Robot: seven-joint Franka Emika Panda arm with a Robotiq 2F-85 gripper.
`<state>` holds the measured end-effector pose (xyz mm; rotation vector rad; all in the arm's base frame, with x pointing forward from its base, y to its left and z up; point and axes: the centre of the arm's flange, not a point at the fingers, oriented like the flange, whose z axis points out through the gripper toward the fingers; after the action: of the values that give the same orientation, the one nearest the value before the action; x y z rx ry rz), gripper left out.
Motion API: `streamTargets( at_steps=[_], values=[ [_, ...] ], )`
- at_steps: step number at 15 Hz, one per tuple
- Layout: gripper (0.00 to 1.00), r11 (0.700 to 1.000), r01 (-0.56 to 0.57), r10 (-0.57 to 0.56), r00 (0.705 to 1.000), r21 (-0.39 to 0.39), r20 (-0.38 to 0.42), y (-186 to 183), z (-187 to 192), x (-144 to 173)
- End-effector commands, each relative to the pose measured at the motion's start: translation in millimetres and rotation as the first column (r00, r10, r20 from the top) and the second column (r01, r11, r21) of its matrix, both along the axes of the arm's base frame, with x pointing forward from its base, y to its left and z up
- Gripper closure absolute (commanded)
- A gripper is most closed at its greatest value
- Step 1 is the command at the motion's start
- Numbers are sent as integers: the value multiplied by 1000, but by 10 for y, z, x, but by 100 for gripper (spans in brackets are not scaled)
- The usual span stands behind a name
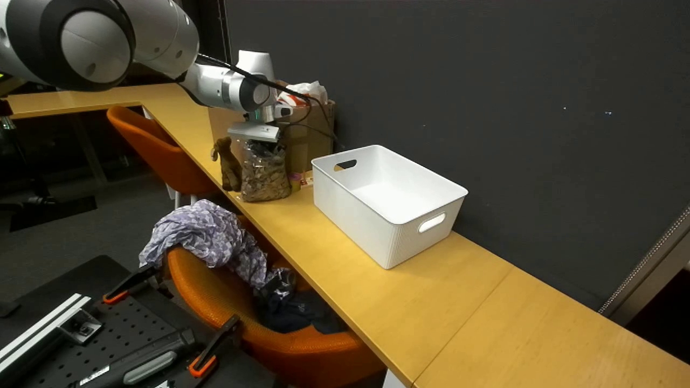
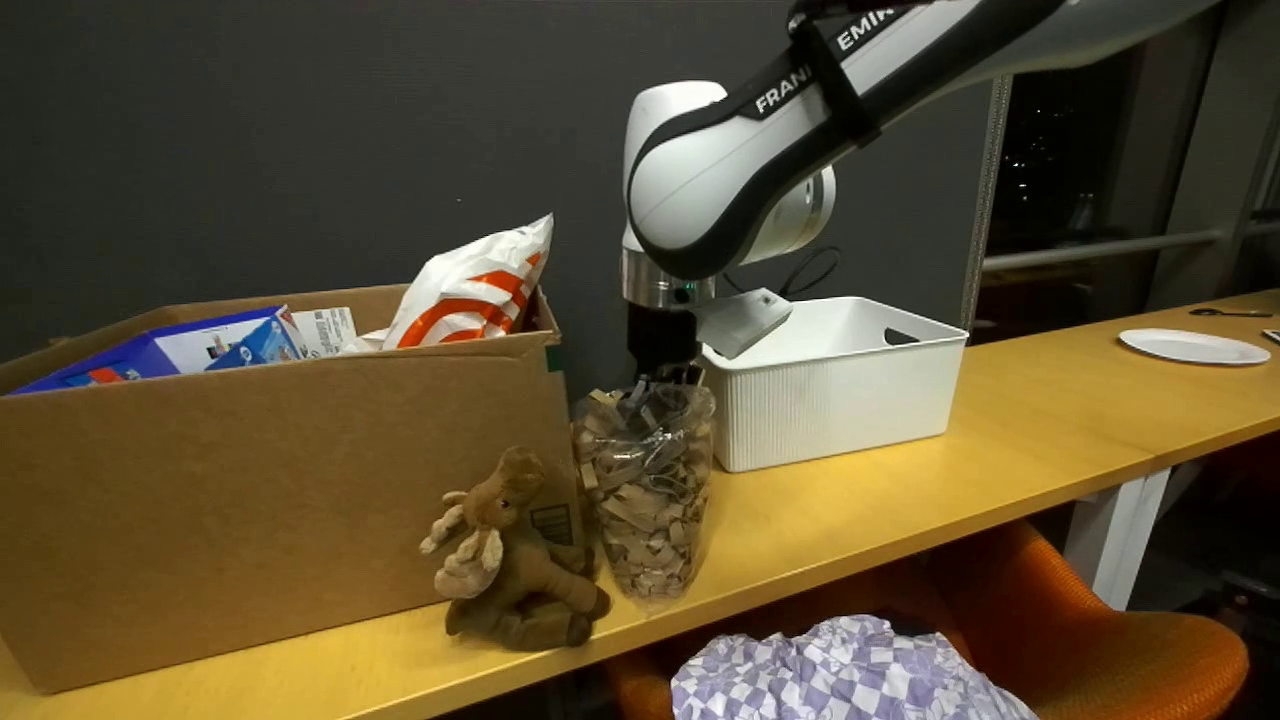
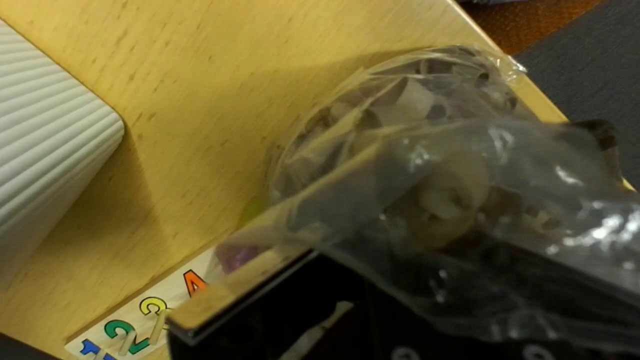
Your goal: Remove some rubber bands from the plastic and put them on the counter.
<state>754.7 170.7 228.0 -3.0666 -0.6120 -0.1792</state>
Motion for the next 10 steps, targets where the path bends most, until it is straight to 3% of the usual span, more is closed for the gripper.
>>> streamTargets(
  at_steps=[1,10],
  values=[
    [98,1000,-14,13,999,23,36,-26,262,-24],
    [98,999,-27,21,989,35,144,23,791,-28]
  ],
)
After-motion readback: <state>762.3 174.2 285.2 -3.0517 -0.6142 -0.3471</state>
